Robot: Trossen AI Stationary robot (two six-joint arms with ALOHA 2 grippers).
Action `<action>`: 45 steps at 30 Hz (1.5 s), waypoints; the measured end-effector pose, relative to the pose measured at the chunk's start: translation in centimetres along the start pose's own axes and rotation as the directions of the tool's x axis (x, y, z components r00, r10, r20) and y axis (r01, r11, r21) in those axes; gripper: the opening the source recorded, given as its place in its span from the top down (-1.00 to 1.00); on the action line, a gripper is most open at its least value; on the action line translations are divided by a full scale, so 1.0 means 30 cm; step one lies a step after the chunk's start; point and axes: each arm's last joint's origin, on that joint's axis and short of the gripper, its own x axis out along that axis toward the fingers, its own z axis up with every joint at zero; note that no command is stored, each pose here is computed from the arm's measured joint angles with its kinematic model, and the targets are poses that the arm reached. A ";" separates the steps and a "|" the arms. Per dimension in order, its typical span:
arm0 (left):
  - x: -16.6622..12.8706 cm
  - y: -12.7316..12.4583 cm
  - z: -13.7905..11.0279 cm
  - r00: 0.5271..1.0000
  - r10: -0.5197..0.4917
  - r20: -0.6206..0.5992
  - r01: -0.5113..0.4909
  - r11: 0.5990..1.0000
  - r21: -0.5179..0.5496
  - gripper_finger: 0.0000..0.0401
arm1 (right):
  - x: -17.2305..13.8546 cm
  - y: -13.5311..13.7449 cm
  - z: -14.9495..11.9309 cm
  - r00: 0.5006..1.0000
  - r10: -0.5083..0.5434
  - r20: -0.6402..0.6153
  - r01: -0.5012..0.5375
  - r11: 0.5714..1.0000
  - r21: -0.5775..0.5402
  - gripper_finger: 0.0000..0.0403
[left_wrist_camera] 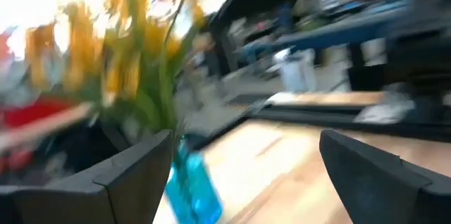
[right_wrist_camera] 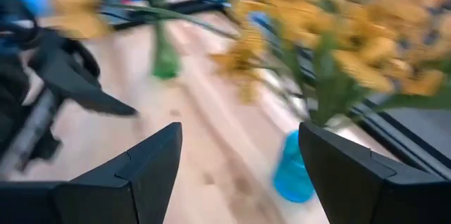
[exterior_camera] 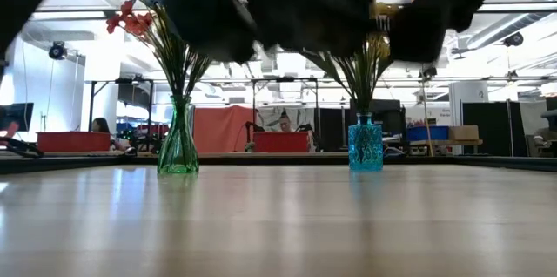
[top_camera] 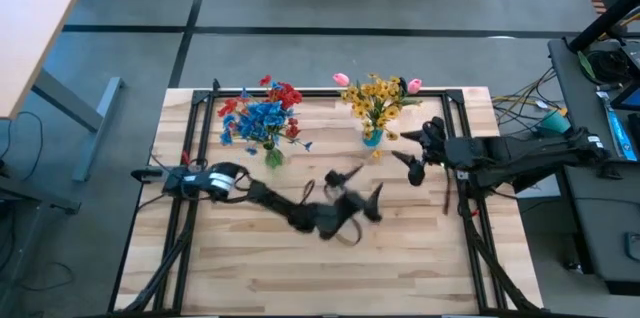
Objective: Sort flowers into vase by color
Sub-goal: Return to Home Position
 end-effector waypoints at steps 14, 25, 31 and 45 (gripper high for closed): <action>-0.634 0.264 0.443 0.875 -0.416 0.248 0.415 0.908 0.062 -0.66 | -0.120 0.118 0.043 0.926 0.314 0.211 -0.268 0.938 -0.221 -0.37; -0.947 0.503 0.580 0.948 -0.319 -0.017 0.319 0.948 0.015 -0.64 | -0.197 0.155 0.030 0.857 0.468 0.216 -0.415 0.875 -0.249 -0.37; -1.002 0.553 0.608 0.930 -0.367 -0.010 0.365 0.921 0.136 -0.64 | -0.241 0.120 0.050 0.830 0.492 0.263 -0.456 0.870 -0.190 -0.37; -0.916 0.871 0.403 0.815 -0.553 0.171 0.574 0.812 -0.111 -0.64 | -0.188 0.159 0.015 0.911 0.362 0.198 -0.335 0.929 -0.155 -0.37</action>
